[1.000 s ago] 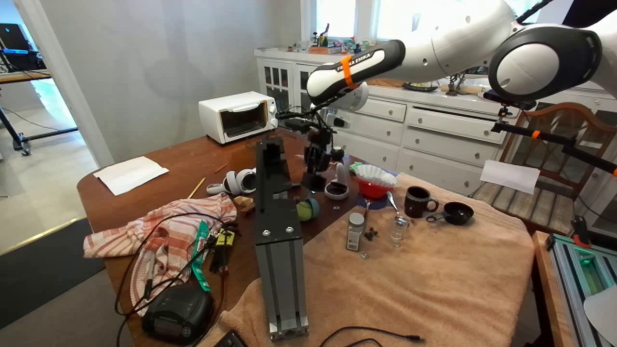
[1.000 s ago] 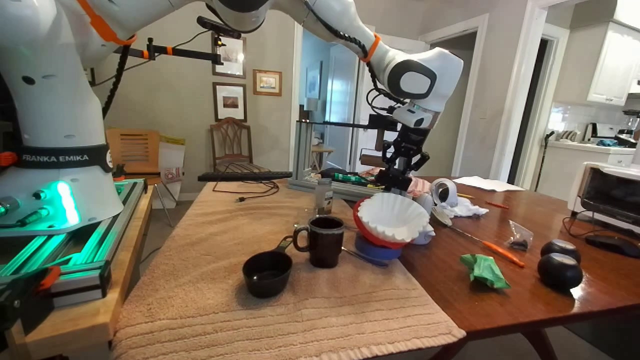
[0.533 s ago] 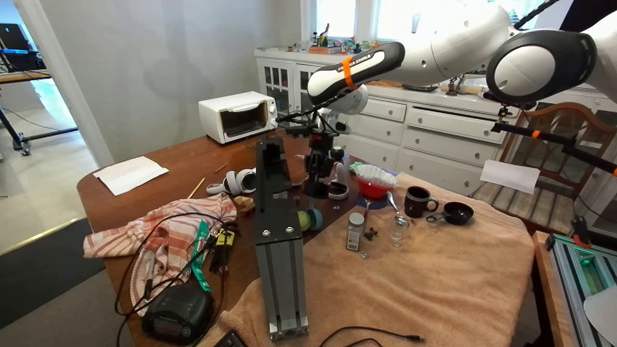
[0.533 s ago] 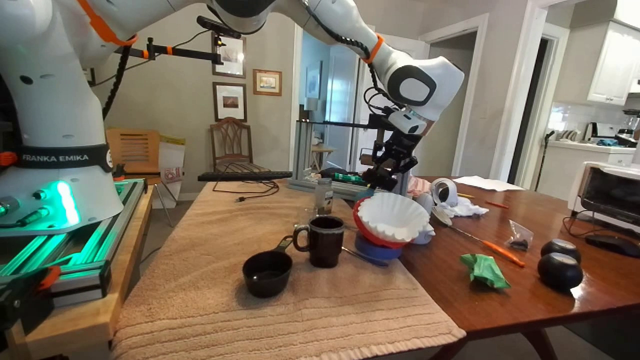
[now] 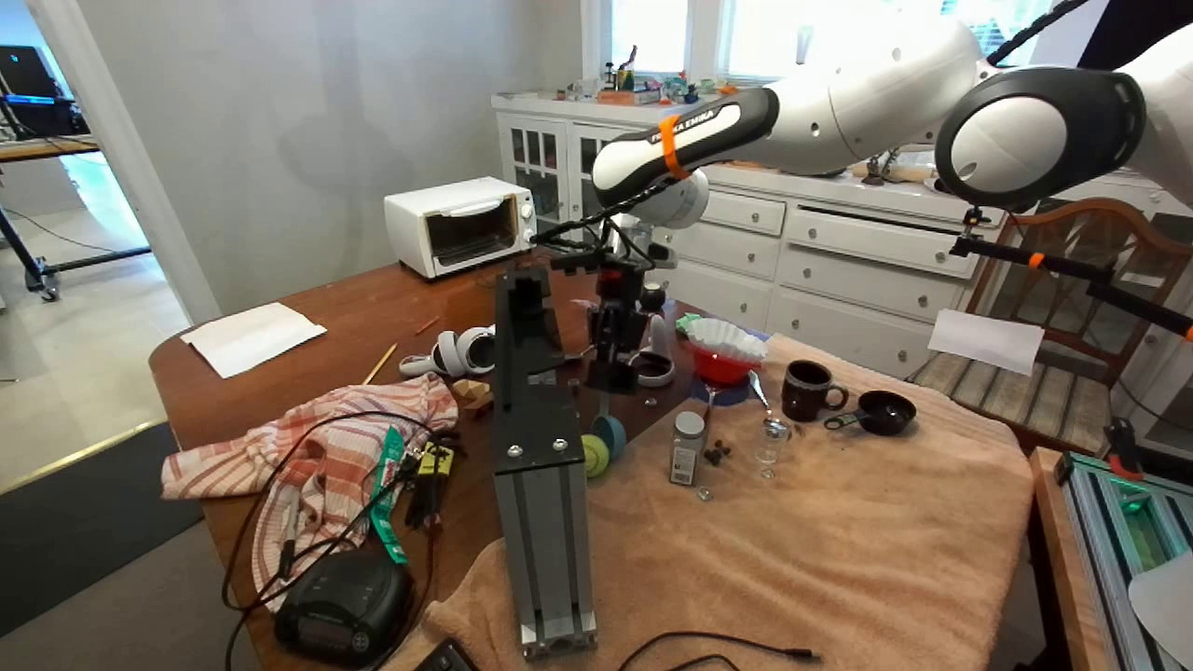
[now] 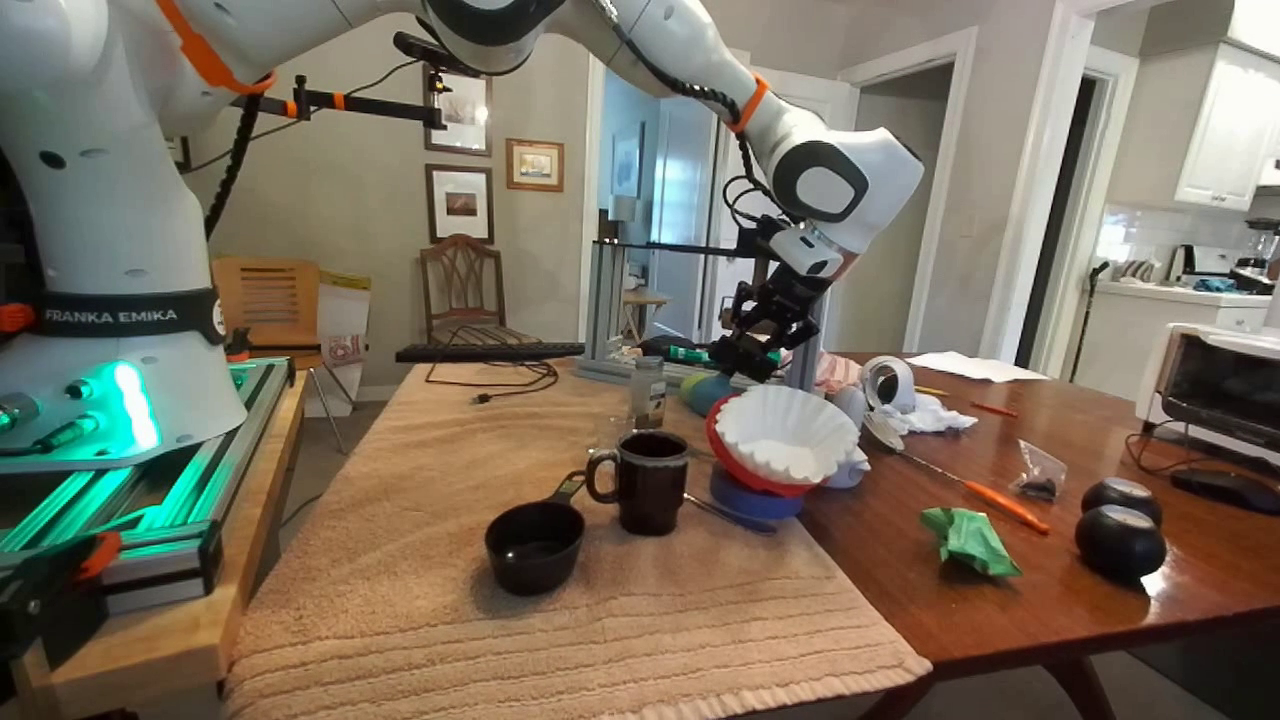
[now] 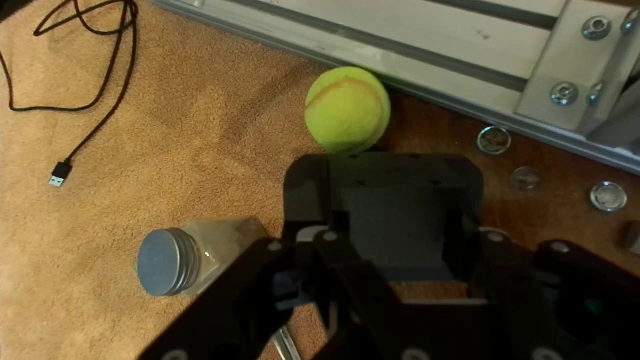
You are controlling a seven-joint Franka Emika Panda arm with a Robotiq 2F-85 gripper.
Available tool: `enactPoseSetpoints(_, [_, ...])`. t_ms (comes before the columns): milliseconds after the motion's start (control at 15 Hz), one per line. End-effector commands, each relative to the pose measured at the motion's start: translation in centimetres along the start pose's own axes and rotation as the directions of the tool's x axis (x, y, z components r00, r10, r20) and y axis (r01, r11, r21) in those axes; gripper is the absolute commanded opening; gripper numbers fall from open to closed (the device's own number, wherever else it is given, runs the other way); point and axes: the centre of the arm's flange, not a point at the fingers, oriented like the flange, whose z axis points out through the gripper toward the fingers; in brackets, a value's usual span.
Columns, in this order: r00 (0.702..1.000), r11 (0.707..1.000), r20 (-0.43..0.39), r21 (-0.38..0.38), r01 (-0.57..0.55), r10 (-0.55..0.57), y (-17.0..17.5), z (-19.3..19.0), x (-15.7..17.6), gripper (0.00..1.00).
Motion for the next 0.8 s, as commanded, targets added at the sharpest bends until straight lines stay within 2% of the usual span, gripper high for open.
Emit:
enactPoseSetpoints(0, [1.000,1.000,0.000,0.000,0.000,0.000,0.0,0.0,0.0,0.47])
enactPoseSetpoints(67, [1.000,1.000,0.000,0.000,0.000,0.000,0.0,0.0,0.0,0.47])
enactPoseSetpoints(133, [1.000,1.000,0.000,0.000,0.000,0.000,0.0,0.0,0.0,0.22])
enactPoseSetpoints(267, [0.998,0.998,-0.028,0.002,-0.057,0.057,0.3,-0.2,0.2,0.22])
enactPoseSetpoints(467, [0.988,0.988,-0.002,-0.021,-0.152,0.152,0.7,-0.3,-0.1,0.22])
enactPoseSetpoints(733, [0.973,0.971,-0.015,-0.064,-0.231,0.230,1.0,0.4,-0.8,0.22])
